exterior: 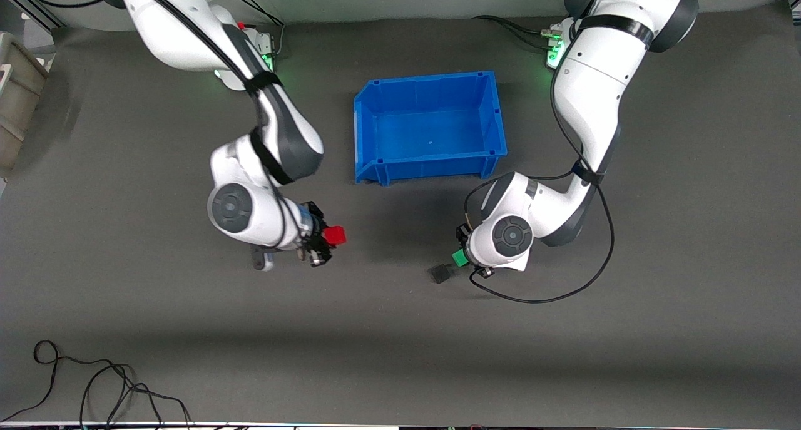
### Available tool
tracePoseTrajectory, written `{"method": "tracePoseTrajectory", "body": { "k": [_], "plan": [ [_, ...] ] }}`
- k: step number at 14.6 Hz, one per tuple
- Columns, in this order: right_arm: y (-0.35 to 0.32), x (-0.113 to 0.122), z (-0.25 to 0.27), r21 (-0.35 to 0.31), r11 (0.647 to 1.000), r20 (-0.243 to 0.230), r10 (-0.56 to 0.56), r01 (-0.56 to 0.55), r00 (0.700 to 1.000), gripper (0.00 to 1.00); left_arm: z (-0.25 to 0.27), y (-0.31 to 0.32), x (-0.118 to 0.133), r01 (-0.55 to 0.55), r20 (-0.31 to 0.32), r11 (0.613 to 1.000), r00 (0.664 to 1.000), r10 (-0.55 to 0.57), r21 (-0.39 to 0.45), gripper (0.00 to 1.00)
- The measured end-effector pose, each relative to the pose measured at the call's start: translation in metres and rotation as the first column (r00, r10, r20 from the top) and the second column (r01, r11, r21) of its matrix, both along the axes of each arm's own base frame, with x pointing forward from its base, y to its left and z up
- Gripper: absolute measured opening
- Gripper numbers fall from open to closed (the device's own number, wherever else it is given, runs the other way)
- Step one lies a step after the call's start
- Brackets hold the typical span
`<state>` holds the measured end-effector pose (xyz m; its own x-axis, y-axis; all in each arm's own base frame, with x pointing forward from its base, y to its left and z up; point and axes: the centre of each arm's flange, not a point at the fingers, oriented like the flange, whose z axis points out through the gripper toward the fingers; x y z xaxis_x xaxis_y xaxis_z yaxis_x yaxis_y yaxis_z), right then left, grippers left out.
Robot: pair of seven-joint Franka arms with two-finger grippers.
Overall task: Attach green and red cubes to black cube
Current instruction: 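Carry the red cube and the green cube toward the black cube, then lower the red cube and the green cube beside the black cube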
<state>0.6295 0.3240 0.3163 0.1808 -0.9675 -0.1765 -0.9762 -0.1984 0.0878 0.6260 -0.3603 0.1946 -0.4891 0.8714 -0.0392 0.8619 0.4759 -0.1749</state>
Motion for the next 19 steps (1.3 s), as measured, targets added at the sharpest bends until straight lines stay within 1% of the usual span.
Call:
{"method": "tracePoseTrajectory", "body": {
  "k": [2,4,6,10,13,15,17,19],
  "plan": [
    [0.008,0.000,-0.011,-0.005,1.000,0.001,-0.017,0.017,1.000,0.40,-0.001,-0.008,-0.004,-0.008,0.003,1.000,1.000,0.008,-0.001,0.40],
    [0.013,0.001,-0.015,-0.007,1.000,0.002,-0.017,0.017,1.000,0.40,-0.001,-0.013,-0.002,-0.024,0.035,1.000,0.999,0.025,-0.017,0.40],
    [0.022,0.003,-0.016,-0.005,1.000,0.010,-0.029,0.030,1.000,0.40,-0.004,-0.013,0.000,-0.033,0.046,0.999,0.998,0.034,-0.020,0.40],
    [0.036,0.007,-0.022,0.003,0.998,0.038,-0.061,0.061,0.997,0.40,-0.008,-0.013,0.001,-0.037,0.059,0.999,0.998,0.038,-0.017,0.40],
    [0.038,0.010,-0.020,0.008,0.997,0.049,-0.071,0.071,0.996,0.40,-0.008,-0.019,0.001,-0.050,0.102,0.999,0.994,0.049,0.004,0.40],
    [0.039,0.012,-0.020,0.016,0.995,0.066,-0.098,0.097,0.993,0.40,-0.008,-0.022,0.001,-0.057,0.121,0.998,0.991,0.056,0.003,0.40],
    [0.045,0.012,-0.023,0.020,0.991,0.075,-0.132,0.130,0.988,0.40,-0.007,-0.024,0.001,-0.044,0.133,0.999,0.990,0.042,0.011,0.40],
    [0.055,0.011,-0.032,0.017,0.986,0.069,-0.169,0.168,0.983,0.40,-0.005,-0.033,-0.003,0.015,0.168,0.999,0.985,-0.024,0.050,0.40]
  ]
}}
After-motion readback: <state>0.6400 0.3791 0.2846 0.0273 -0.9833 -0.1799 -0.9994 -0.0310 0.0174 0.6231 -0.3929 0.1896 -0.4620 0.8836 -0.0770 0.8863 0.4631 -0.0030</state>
